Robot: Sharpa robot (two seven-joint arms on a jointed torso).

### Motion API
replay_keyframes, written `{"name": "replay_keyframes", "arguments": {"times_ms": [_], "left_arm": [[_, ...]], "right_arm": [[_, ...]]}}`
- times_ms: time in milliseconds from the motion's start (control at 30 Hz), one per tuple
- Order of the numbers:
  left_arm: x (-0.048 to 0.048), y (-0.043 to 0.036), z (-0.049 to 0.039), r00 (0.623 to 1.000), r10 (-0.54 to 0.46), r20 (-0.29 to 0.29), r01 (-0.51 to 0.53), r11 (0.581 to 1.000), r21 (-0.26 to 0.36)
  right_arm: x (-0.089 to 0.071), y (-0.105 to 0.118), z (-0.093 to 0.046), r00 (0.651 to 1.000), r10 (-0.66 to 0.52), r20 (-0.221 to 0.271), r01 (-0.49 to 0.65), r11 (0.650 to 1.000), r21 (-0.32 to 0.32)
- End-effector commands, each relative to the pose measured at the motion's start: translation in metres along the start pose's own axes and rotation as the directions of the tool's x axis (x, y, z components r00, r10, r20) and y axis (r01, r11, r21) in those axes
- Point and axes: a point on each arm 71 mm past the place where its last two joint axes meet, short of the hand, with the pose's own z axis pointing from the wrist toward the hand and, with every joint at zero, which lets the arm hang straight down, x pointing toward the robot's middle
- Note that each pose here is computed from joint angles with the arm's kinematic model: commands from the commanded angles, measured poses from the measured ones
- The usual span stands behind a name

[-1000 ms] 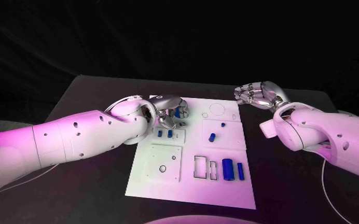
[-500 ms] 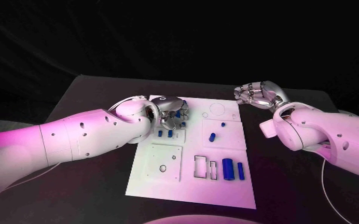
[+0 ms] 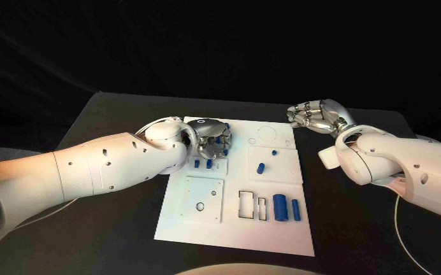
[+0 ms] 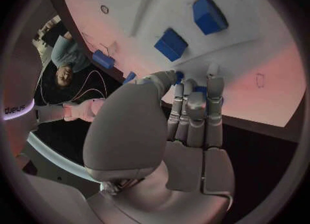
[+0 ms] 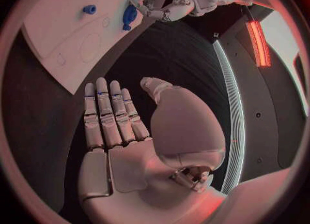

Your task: Assemble the parts on the task board

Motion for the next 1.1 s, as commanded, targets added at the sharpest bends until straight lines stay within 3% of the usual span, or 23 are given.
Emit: {"name": "replay_keyframes", "arguments": {"times_ms": [33,267,700,1100], "left_arm": [[0.0026,-0.0007,0.0012,1.000,0.007,-0.030,-0.007,1.000,-0.004],[0.0030,0.0004,0.0028,0.999,0.004,-0.036,-0.005,1.000,-0.010],[0.0040,-0.0054,0.0060,0.999,-0.013,-0.038,0.013,1.000,0.008],[0.0046,-0.0042,0.0060,0.999,-0.015,-0.047,0.015,1.000,-0.003]], "right_arm": [[0.0022,0.0013,-0.0001,1.000,-0.002,-0.017,0.001,1.000,-0.014],[0.0024,0.0014,-0.0002,1.000,-0.001,-0.018,0.001,1.000,-0.014],[0.0032,0.0018,-0.0003,1.000,-0.001,-0.020,0.001,1.000,-0.014],[0.0032,0.0019,-0.0004,1.000,-0.002,-0.021,0.002,1.000,-0.015]]}}
